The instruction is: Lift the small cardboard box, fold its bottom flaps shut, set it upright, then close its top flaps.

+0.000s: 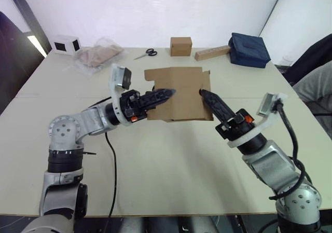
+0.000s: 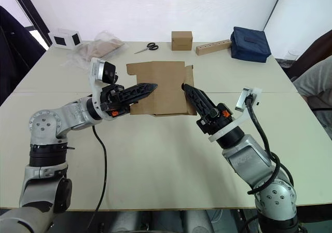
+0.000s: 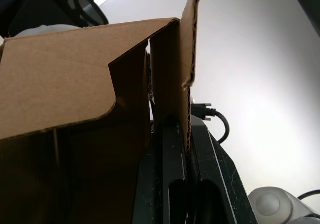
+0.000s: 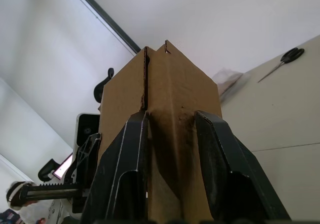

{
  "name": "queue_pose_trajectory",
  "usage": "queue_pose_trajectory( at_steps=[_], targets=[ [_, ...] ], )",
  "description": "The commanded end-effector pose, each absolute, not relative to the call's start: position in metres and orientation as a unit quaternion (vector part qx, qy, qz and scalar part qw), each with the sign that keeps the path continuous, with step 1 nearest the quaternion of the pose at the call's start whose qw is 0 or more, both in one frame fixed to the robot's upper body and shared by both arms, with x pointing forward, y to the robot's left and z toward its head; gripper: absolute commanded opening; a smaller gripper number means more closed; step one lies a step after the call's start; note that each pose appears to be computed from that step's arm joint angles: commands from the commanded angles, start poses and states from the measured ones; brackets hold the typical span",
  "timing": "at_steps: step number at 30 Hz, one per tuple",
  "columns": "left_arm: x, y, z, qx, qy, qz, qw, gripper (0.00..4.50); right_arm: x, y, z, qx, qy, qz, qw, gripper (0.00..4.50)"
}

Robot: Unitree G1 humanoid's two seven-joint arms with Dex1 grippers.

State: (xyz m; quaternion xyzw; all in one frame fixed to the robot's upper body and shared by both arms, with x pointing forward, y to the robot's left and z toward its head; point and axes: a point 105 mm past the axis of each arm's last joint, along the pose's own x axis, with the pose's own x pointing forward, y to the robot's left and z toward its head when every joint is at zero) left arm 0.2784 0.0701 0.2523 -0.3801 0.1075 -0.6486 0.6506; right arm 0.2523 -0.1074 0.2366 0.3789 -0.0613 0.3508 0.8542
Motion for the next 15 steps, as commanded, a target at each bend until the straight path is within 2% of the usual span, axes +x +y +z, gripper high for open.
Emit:
queue_pose_trajectory(
  at_steps=[1, 15],
  targets=[
    [0.2714, 0.0674, 0.2550, -0.367, 0.103, -0.664, 0.643, 0.00, 0.2445, -0.1069, 0.2523, 0.363, -0.088, 0.371, 0.850, 1.44],
    [0.2695, 0.0666, 0.2516, -0.362, 0.106, -0.666, 0.643, 0.00, 0.2416, -0.1007, 0.2606, 0.359, -0.090, 0.384, 0.846, 1.44]
  ],
)
